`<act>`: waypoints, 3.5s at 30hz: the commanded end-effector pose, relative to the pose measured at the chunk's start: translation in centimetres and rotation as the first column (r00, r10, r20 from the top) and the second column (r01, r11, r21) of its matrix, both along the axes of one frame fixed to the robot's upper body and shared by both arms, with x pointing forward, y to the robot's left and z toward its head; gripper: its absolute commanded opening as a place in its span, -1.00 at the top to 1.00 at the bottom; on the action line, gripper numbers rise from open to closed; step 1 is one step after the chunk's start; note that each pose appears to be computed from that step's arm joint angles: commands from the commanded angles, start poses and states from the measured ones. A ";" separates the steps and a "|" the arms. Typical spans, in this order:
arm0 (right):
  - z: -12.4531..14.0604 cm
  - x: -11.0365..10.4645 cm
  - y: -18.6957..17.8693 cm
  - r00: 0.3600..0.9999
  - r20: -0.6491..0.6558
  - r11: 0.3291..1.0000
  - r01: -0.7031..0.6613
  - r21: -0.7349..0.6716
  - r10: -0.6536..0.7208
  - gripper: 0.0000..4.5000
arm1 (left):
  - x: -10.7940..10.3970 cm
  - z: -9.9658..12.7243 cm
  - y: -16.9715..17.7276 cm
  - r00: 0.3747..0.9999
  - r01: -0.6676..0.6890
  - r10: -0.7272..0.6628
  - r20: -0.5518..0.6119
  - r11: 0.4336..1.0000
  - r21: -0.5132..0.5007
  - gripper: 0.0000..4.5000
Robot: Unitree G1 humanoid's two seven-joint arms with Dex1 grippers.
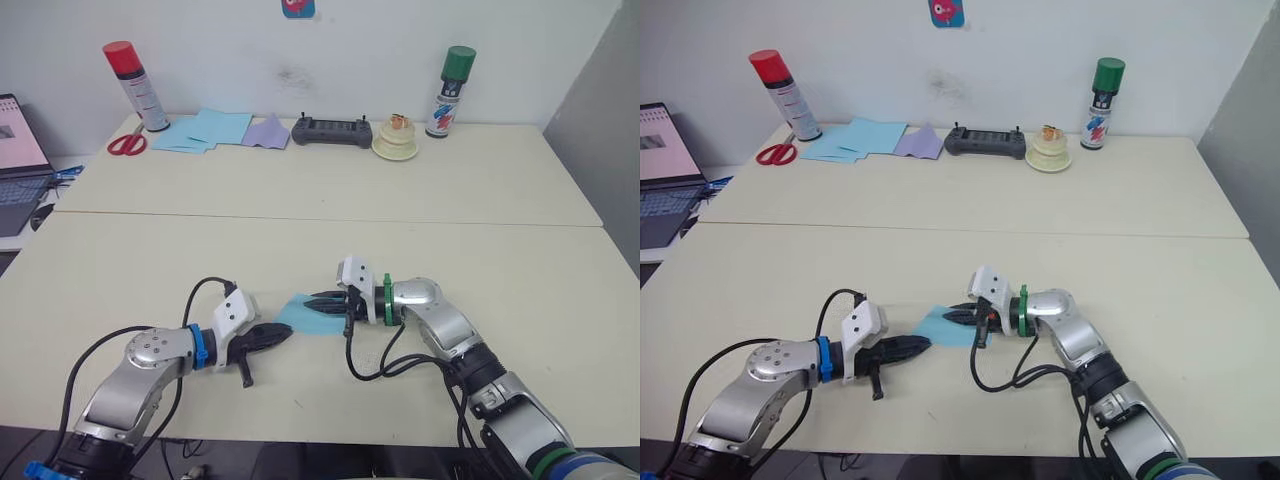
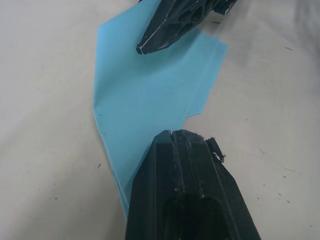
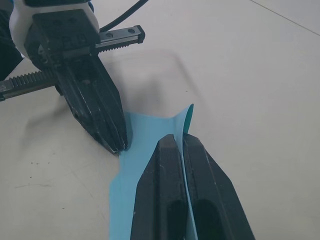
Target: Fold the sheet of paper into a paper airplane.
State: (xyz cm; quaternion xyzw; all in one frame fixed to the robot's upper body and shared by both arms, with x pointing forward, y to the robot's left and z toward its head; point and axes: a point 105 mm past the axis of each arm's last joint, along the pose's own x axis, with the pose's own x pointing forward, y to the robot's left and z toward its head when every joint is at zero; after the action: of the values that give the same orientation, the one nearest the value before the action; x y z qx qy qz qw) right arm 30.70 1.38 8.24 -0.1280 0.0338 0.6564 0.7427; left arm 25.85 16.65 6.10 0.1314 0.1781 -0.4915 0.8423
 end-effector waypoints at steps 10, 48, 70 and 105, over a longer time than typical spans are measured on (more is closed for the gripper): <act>0.2 -1.0 -0.3 0.912 0.377 0.987 -0.141 -0.081 0.161 0.98 | -0.3 -2.4 1.8 0.994 -0.070 0.077 -0.082 0.994 0.083 1.00; -2.6 -2.2 -0.7 0.763 0.562 0.945 -0.210 -0.249 0.318 0.98 | 0.5 -0.3 1.7 0.993 -0.043 0.045 -0.105 0.999 0.021 1.00; -4.6 -2.1 -1.6 0.768 0.535 0.922 -0.188 -0.338 0.353 0.98 | 0.5 -0.2 0.7 0.996 0.007 -0.003 -0.091 0.999 0.038 1.00; -4.5 -2.4 -1.6 0.794 0.512 0.932 -0.183 -0.313 0.328 0.98 | 2.8 2.0 -2.6 0.988 0.146 -0.150 0.036 0.985 0.096 1.00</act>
State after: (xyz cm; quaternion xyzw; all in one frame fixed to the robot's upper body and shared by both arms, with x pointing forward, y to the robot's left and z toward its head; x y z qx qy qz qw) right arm 29.10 0.61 5.98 -0.4094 -0.1649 0.6553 0.6129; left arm 28.56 13.95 8.36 0.1861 0.1720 -0.5454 0.7990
